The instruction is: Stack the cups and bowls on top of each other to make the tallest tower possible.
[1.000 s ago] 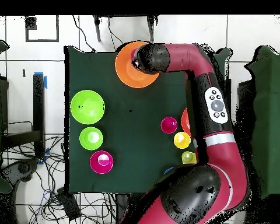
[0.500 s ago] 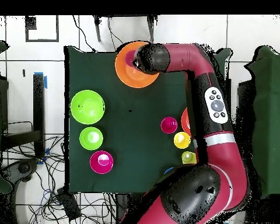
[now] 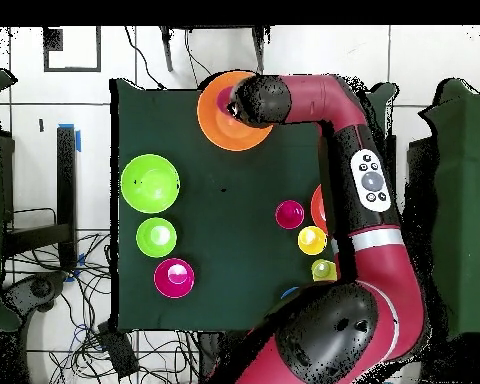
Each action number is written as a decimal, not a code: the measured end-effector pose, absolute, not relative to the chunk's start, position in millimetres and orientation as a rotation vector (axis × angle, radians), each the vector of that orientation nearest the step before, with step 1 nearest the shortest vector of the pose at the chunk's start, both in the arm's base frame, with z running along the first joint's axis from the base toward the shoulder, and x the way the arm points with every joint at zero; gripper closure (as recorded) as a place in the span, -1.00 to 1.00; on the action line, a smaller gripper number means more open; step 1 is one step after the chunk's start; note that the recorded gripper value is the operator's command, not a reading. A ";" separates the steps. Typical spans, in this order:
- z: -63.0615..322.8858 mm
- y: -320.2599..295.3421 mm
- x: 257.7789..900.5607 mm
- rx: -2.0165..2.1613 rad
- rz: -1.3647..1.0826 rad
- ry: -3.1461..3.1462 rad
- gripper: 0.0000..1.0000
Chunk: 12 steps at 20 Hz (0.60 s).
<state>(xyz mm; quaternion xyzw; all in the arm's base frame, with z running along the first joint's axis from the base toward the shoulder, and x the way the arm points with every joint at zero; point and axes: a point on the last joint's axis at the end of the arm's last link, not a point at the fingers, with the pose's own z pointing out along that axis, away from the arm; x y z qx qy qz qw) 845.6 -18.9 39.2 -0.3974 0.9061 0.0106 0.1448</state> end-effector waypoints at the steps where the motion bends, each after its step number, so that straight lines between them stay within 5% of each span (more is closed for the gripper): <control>1: 39.9 -18.7 845.0 -1.148 0.031 2.610 -1.00; 12: 106.8 -24.6 806.8 -1.289 -0.060 2.611 -1.00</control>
